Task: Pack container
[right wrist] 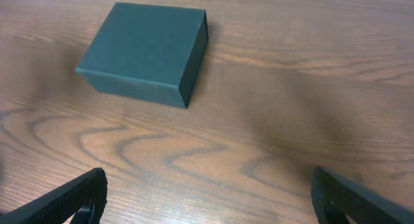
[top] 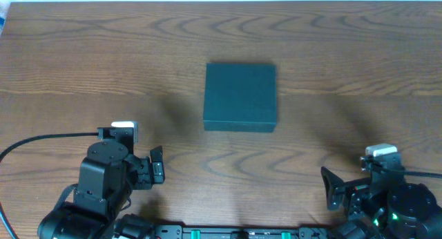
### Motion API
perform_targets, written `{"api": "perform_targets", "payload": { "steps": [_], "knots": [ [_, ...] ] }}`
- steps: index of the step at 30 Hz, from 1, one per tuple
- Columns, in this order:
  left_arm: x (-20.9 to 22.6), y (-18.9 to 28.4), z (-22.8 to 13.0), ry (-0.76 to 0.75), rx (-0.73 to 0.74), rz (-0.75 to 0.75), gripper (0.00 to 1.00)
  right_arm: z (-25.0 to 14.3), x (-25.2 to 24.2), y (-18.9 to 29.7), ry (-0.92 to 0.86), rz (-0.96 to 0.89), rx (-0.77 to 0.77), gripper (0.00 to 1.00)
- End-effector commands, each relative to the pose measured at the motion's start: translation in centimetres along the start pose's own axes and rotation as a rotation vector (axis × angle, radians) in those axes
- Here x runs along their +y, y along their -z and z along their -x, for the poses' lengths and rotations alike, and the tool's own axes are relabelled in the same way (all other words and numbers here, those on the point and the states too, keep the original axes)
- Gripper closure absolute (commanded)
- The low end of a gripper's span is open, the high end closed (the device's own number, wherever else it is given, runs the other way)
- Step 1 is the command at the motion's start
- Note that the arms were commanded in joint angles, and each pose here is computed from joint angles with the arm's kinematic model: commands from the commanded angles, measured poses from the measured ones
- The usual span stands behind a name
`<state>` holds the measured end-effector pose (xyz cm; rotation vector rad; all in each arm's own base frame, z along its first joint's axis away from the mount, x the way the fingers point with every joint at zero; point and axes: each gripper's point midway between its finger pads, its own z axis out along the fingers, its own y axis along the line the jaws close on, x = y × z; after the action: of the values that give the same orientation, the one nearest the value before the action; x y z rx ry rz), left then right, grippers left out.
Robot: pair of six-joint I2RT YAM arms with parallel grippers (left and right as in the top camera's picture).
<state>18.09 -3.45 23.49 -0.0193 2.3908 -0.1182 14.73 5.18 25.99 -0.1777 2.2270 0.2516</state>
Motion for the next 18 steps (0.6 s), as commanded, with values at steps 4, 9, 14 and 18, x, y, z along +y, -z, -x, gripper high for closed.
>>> {"api": "perform_targets", "payload": {
  "steps": [4,9,14,18],
  "knots": [
    [0.0,-0.2,-0.4,0.004,0.012,0.001,0.04,-0.4,-0.4,-0.4,0.046,-0.002,-0.009,0.01],
    [0.0,-0.2,-0.4,0.004,0.012,0.001,0.04,-0.9,0.5,-1.7,0.179,0.081,-0.068,0.01],
    [0.0,-0.2,-0.4,0.004,0.012,0.001,0.04,-4.4,-1.8,-3.8,0.103,-0.011,-0.027,0.01],
    [0.0,-0.2,-0.4,0.004,0.012,0.001,0.05,-6.0,-2.5,-5.9,0.091,-0.030,-0.034,0.01]
  ]
}}
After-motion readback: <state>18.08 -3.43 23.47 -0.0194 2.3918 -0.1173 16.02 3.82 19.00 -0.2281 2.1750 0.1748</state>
